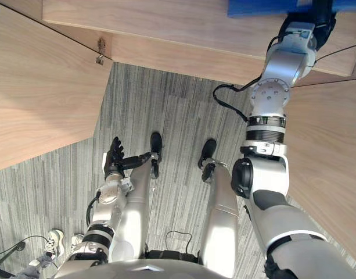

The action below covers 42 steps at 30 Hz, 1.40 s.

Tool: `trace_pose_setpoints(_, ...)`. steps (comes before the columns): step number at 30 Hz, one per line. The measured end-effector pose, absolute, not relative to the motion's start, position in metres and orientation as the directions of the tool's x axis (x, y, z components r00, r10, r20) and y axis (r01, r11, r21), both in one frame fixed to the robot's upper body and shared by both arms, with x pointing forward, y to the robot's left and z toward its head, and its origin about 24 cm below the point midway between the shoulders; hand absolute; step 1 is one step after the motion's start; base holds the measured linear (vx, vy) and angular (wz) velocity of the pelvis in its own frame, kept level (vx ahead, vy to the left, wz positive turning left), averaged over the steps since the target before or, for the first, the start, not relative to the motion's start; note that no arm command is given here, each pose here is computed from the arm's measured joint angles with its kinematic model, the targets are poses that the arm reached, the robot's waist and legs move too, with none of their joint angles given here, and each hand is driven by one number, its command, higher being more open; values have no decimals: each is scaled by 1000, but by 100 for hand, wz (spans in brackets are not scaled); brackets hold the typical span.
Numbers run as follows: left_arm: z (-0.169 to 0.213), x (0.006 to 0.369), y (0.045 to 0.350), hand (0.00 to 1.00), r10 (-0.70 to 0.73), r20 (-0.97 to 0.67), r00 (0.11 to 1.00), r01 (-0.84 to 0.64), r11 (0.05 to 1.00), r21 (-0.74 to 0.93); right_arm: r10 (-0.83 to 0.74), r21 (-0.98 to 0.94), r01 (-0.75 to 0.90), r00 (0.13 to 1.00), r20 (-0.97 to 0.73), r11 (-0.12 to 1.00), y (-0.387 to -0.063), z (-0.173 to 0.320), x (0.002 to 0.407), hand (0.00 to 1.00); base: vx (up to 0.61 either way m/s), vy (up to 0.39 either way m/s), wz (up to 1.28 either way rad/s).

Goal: Walk over to the cabinet, pick up the folder, carry it to the office cabinet, place the folder inside the office cabinet, then close the office cabinet door

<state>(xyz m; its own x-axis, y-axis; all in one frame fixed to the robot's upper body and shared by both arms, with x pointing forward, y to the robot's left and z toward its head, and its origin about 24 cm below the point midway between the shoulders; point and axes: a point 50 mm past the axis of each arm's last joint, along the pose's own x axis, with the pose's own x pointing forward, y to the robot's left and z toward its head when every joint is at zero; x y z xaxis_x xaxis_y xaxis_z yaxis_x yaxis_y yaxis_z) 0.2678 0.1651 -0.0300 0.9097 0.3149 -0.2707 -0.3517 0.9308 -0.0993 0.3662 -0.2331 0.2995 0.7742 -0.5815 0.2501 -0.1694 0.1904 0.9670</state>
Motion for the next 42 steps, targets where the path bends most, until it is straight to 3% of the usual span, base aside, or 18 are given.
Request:
trace_pose_setpoints(13,-31,268,161,100,305,-276,911,-344,933,-104,-559,947,-176,772,303,270,-231,307,366,100,0,0,0)
trace_pose_setpoints(19,-31,268,161,100,299,-276,913,-338,935,-105,-450,891,-172,813,369,420,-215,311,376,100,0,0,0)
trace_pose_setpoints(27,-31,268,161,100,290,-280,915,-334,935,-122,-424,858,-122,829,365,500,-224,315,383,100,0,0,0)
trace_pose_setpoints(34,-33,267,162,100,274,-281,920,-317,941,-121,-337,733,-135,823,457,666,-231,318,382,100,-37,1,0)
trace_pose_setpoints(39,-36,262,167,100,235,-283,930,-268,960,-83,-180,512,-105,860,476,852,-238,290,381,100,-4,0,-2)
trace_pose_setpoints(42,-39,259,171,100,222,-288,932,-251,965,-69,-100,408,-101,891,443,907,-239,273,382,100,-6,-6,-4)
